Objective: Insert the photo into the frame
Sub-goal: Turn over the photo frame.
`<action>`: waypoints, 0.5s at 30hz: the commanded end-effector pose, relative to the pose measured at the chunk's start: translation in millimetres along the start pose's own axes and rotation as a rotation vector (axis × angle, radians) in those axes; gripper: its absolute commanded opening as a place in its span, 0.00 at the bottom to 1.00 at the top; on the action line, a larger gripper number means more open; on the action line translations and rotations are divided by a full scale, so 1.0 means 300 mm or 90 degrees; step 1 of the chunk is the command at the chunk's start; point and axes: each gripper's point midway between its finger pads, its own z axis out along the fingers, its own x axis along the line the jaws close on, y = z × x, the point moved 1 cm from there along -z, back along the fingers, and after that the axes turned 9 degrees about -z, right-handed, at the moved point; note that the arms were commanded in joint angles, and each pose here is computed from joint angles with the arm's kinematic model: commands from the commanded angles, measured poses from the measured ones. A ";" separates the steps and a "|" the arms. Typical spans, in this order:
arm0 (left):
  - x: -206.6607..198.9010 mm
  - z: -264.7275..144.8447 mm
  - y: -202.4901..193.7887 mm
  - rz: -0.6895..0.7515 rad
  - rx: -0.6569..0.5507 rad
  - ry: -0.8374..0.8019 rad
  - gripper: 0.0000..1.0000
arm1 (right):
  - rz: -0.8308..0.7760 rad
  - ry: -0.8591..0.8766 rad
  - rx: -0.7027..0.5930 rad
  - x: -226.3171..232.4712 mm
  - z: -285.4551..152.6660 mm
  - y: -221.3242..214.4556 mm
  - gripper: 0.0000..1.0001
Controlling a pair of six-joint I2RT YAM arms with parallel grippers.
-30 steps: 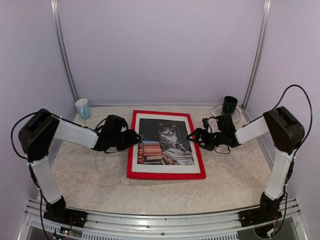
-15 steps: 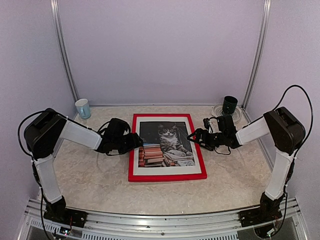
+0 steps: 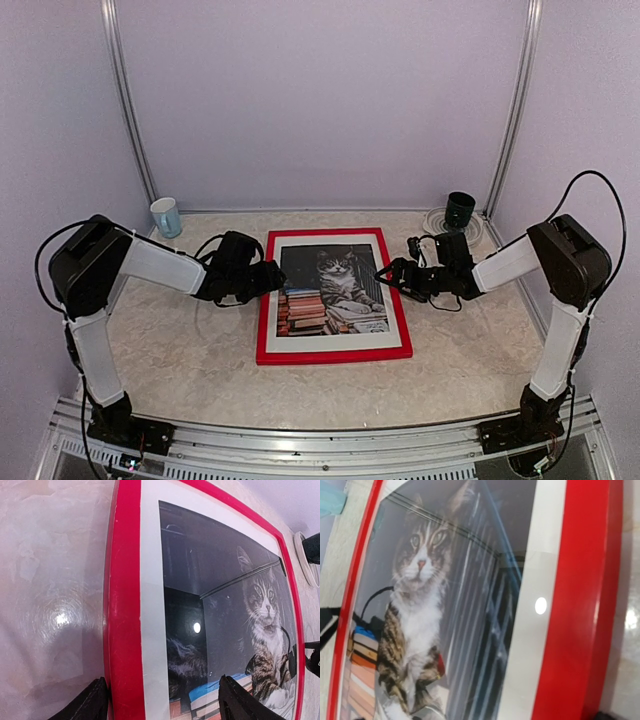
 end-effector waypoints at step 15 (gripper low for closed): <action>-0.063 -0.148 0.161 0.034 -0.109 0.006 0.83 | 0.047 -0.080 0.066 -0.056 -0.047 -0.141 0.99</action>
